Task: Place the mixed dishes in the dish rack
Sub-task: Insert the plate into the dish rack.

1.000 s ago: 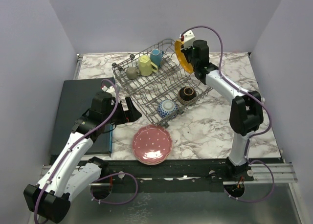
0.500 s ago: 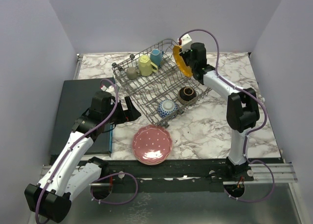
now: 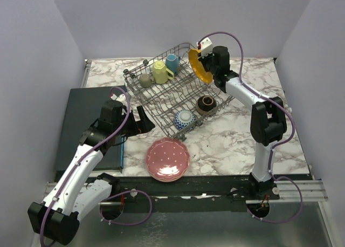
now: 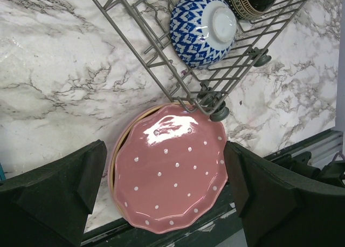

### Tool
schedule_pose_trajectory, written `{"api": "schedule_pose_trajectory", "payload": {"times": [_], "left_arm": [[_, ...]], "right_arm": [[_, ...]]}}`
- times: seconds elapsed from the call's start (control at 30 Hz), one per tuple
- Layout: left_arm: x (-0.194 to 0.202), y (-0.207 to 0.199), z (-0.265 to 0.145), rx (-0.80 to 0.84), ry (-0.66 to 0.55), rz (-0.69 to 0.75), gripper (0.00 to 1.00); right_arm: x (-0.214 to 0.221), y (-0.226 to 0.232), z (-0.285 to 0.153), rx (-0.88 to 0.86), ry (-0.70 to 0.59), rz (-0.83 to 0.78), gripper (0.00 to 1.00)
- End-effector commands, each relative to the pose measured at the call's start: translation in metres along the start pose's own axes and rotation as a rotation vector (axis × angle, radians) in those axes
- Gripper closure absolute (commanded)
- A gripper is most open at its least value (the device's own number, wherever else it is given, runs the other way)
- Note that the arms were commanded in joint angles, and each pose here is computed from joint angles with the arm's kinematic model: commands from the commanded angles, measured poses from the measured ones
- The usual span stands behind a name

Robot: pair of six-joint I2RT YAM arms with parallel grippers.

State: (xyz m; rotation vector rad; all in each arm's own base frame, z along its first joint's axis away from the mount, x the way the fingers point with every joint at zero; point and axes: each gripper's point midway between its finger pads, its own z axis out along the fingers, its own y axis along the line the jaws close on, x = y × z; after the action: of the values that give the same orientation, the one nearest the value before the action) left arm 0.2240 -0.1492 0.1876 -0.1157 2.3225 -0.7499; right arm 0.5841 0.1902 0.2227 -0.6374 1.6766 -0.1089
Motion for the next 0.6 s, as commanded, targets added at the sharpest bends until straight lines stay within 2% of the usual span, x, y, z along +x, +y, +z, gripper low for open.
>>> {"api": "schedule_pose_trajectory", "payload": {"times": [0.0, 0.57], "left_arm": [[-0.004, 0.001, 0.002, 0.004, -0.017, 0.012, 0.02], [-0.004, 0.003, 0.004, 0.000, -0.009, 0.005, 0.02]], "right_arm": [[-0.056, -0.023, -0.002, 0.040, -0.202, 0.003, 1.00], [-0.018, -0.013, 0.013, 0.041, -0.135, 0.045, 1.00]]}}
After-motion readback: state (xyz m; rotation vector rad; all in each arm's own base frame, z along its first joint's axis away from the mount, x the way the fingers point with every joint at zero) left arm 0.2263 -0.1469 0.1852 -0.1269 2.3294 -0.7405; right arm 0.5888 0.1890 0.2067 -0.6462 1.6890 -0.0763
